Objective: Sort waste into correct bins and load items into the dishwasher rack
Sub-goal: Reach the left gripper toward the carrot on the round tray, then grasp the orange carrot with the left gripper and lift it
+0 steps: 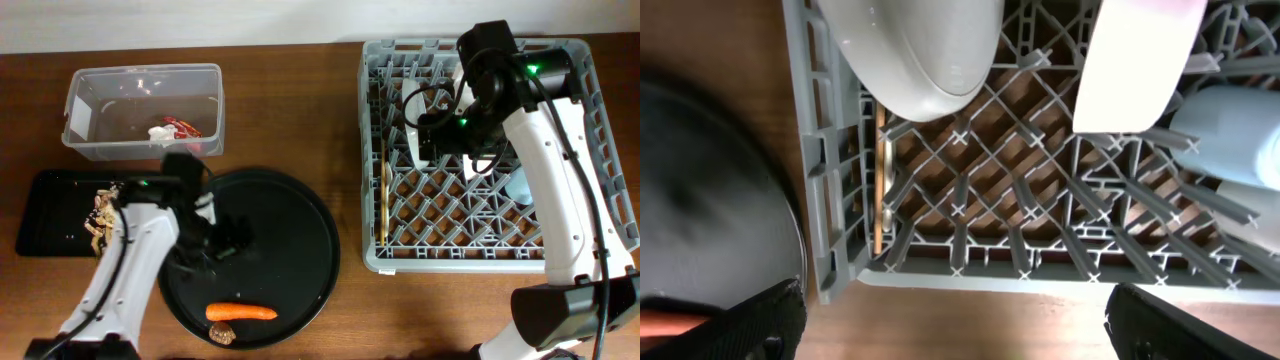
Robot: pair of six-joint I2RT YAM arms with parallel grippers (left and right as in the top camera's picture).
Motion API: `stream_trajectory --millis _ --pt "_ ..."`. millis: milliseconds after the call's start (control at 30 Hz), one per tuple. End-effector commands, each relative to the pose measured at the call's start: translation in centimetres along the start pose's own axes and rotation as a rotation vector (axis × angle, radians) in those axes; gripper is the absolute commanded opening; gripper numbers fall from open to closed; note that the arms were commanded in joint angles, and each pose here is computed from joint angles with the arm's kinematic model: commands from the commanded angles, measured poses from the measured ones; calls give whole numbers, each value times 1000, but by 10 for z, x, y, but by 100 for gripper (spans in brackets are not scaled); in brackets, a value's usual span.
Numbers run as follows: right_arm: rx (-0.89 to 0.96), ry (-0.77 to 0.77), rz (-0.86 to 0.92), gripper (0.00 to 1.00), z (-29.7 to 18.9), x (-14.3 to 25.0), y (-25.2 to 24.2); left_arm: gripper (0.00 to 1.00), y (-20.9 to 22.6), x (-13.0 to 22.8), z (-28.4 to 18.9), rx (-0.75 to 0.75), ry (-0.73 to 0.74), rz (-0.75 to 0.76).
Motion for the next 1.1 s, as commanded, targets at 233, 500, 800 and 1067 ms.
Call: stream_trajectory --millis 233,500,800,1067 --pt "23 -7 -26 99 -1 -1 -5 99 7 28 73 -19 62 -268" --pt "30 -7 -26 99 -1 -1 -6 99 7 41 73 -27 131 -293" --pt "33 -5 -12 99 -1 -2 -12 99 7 49 57 10 101 -255" --pt "25 10 3 98 -1 1 -16 99 20 41 50 -66 -35 -252"
Point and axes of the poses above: each gripper's point midway between its finger pads, its own z axis out along the fingers, its own y axis along the line the jaws close on, x = y × z, the point moved 6 cm from there along -z, back along the fingers, and after that the axes turned 6 degrees about -z, right-handed, at the moved point
